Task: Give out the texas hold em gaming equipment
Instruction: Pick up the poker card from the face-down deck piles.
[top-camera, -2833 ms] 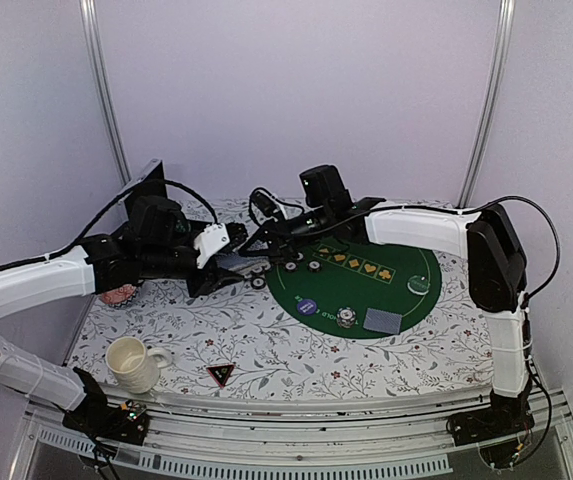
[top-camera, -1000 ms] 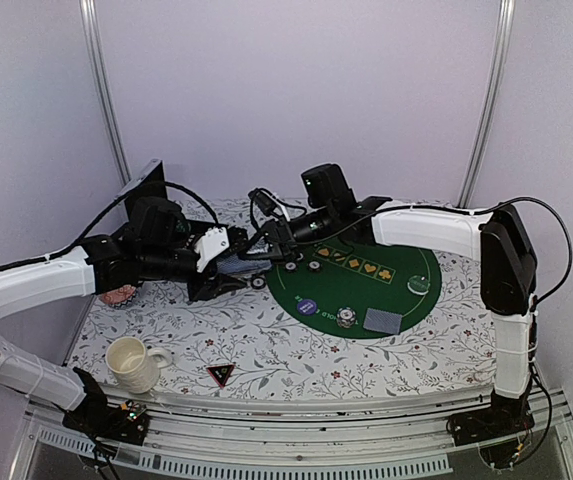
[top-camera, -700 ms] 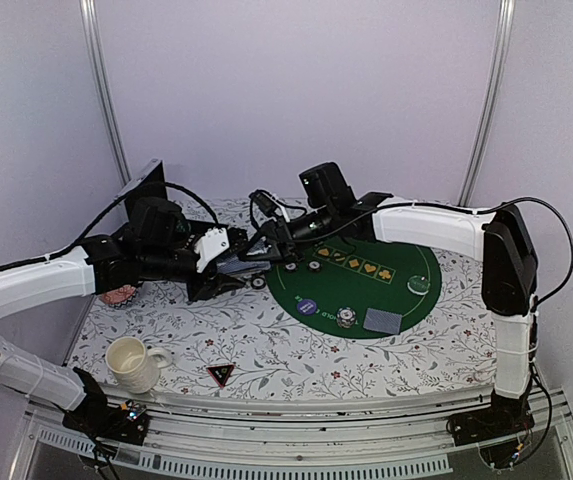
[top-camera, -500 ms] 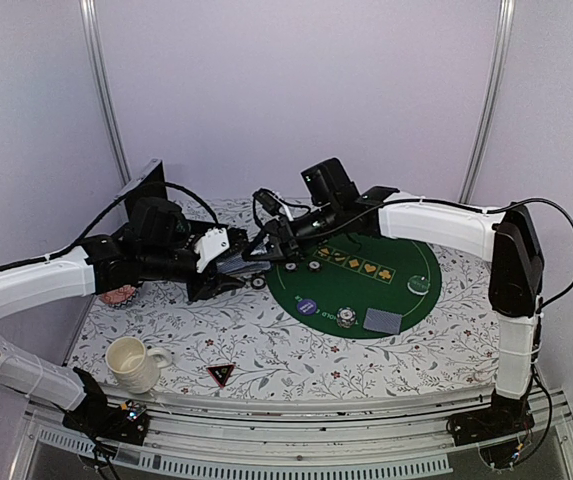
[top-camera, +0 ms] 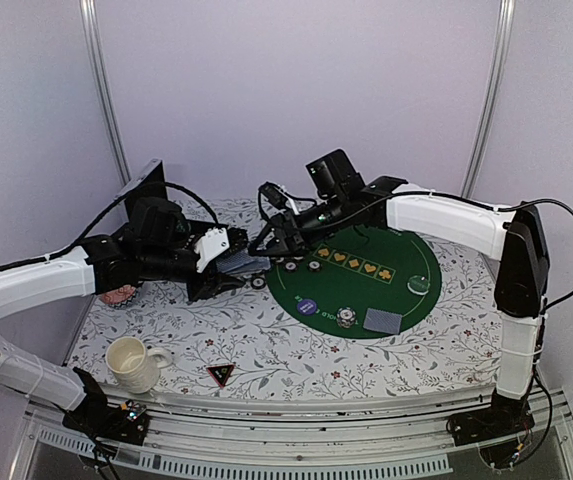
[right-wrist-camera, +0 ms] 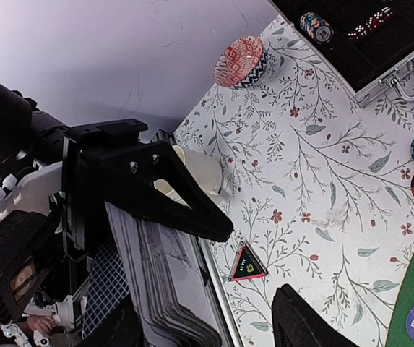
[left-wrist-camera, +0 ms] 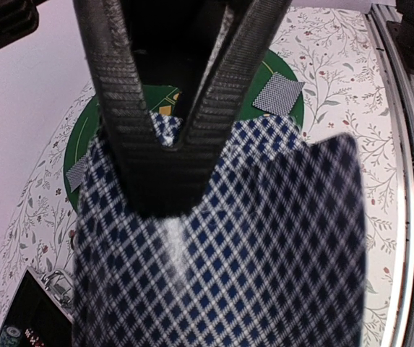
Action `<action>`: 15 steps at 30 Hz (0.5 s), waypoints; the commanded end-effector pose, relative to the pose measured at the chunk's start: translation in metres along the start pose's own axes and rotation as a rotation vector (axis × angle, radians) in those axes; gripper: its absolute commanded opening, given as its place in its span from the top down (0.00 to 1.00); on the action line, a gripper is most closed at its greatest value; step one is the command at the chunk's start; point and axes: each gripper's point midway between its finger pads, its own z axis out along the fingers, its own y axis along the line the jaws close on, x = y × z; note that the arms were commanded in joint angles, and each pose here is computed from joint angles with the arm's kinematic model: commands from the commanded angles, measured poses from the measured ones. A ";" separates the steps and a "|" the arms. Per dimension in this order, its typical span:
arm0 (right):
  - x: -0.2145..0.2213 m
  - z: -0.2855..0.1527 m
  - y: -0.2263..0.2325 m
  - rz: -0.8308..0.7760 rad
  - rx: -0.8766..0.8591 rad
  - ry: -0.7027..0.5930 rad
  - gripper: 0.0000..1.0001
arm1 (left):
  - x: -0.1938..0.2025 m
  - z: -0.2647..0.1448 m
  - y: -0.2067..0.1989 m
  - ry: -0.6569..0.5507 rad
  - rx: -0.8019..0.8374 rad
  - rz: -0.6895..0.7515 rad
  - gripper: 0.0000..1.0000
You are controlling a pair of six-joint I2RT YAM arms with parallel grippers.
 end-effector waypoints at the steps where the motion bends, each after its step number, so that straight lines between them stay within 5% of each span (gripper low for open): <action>1: -0.020 -0.021 0.024 -0.058 -0.014 -0.058 0.38 | -0.003 -0.002 0.000 -0.023 -0.003 0.010 0.62; 7: -0.016 0.002 0.024 -0.016 -0.086 -0.028 0.29 | -0.002 -0.001 0.001 -0.020 -0.003 0.008 0.62; 15: -0.023 -0.005 0.025 -0.031 -0.058 -0.056 0.28 | -0.002 -0.001 0.001 -0.020 -0.003 0.008 0.62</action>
